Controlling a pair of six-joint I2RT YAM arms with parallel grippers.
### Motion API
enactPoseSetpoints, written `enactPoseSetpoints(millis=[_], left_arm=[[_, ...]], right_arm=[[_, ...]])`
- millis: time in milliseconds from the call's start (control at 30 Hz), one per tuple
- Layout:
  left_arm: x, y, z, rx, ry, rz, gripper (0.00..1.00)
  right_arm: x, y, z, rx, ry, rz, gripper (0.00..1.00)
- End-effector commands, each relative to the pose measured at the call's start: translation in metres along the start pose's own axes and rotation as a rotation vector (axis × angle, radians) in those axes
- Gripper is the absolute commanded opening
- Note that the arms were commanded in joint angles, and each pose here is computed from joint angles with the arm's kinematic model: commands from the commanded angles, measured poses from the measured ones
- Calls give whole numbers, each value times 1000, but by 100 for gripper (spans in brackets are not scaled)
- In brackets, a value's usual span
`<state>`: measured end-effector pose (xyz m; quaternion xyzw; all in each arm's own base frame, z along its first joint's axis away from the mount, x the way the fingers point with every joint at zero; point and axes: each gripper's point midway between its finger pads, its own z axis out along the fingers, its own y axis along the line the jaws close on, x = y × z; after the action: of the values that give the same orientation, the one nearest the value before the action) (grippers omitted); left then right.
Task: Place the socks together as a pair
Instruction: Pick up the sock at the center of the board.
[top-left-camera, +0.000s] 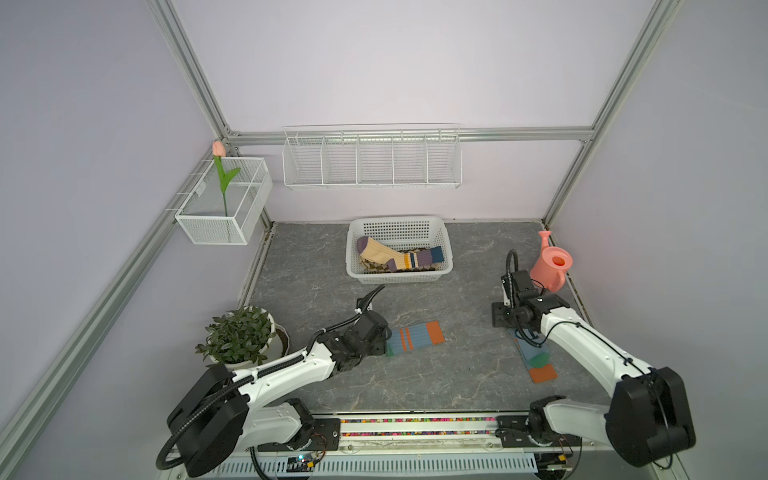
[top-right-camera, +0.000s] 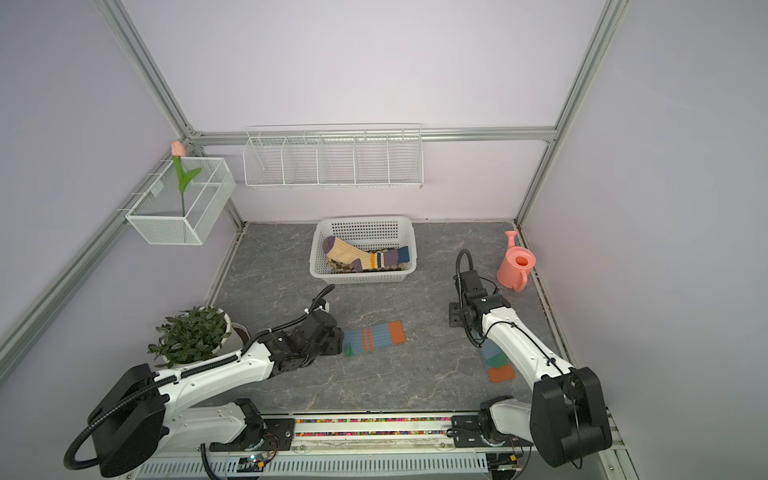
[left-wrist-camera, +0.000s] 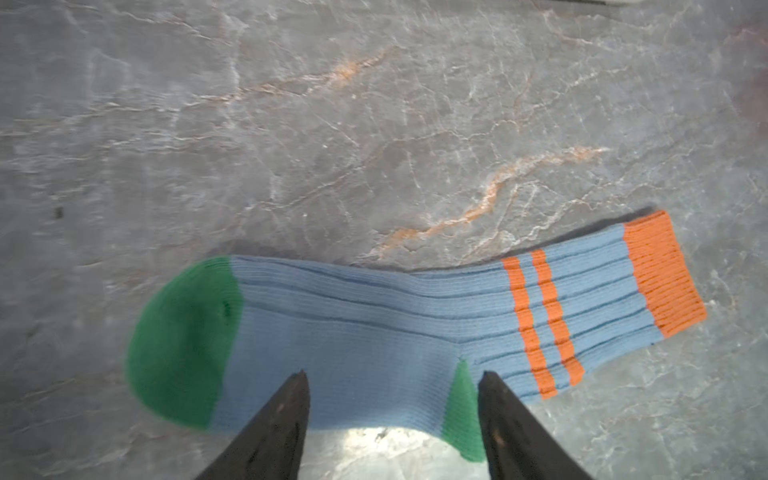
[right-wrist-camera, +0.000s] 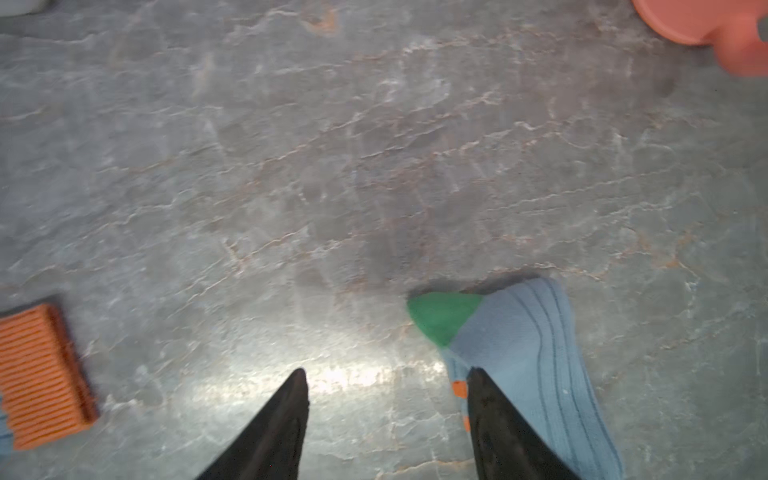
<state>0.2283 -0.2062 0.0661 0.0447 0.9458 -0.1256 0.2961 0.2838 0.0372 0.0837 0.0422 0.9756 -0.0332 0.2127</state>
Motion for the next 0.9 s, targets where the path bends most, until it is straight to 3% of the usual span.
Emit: enactPoseSetpoints(millis=[0, 300, 500, 600, 667, 867], left_arm=[[-16, -23, -2, 80, -25, 17, 66], [-8, -35, 9, 137, 12, 31, 66], [-9, -37, 8, 142, 15, 36, 65], [-10, -35, 5, 133, 8, 32, 65], [-12, -34, 3, 130, 0, 30, 65], [-19, -38, -1, 140, -14, 25, 63]], right_arm=[[9, -14, 10, 65, 67, -1, 62], [25, -33, 33, 216, 211, -39, 60], [36, -26, 52, 171, 347, -34, 25], [31, -24, 51, 166, 330, -45, 12], [23, -11, 43, 120, 293, -58, 8], [-7, 75, -13, -222, 163, -126, 7]])
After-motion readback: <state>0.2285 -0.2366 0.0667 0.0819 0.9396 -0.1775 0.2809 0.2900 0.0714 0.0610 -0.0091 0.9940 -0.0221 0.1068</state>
